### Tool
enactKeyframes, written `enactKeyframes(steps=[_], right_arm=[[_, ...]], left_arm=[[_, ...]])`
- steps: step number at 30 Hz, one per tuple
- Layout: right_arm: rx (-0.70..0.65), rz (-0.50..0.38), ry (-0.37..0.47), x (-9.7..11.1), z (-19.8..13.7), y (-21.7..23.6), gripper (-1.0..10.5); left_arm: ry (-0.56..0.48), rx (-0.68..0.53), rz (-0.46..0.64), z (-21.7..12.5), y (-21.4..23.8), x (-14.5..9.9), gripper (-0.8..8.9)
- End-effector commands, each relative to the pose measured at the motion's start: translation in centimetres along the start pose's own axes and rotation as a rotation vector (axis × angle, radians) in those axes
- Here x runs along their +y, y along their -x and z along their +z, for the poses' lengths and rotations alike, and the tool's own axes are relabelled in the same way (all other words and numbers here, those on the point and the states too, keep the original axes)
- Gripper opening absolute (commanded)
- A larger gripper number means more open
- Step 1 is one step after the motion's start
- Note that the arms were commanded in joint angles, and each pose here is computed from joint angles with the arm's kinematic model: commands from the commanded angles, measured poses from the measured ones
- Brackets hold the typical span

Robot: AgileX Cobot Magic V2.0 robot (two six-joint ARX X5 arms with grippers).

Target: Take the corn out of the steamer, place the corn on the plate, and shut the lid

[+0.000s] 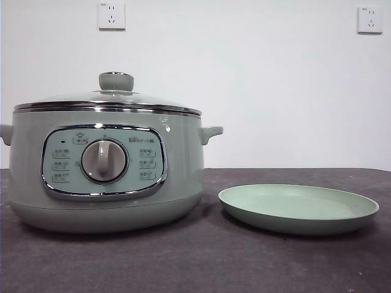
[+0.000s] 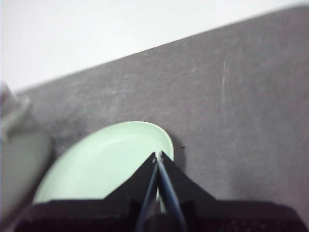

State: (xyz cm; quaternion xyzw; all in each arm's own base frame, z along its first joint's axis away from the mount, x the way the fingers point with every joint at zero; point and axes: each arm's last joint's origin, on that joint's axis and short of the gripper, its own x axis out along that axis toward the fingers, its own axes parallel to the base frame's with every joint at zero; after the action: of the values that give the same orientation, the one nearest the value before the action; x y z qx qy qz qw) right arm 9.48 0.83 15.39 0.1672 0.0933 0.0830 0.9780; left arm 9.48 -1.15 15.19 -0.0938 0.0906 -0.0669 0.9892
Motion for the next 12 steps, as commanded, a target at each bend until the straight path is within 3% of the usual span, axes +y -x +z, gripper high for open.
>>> enactKeyframes(steps=[1,12], right_arm=[[0.014,-0.005,-0.247,-0.14,-0.41,-0.11,0.0],[0.008,0.031,-0.262,0.28,0.42,0.19,-0.1]], left_arm=[[0.166,0.029,-0.08,-0.43,-0.12,-0.14,-0.03],[0.231,0.062,-0.154,-0.09,0.11,-0.45,-0.07]])
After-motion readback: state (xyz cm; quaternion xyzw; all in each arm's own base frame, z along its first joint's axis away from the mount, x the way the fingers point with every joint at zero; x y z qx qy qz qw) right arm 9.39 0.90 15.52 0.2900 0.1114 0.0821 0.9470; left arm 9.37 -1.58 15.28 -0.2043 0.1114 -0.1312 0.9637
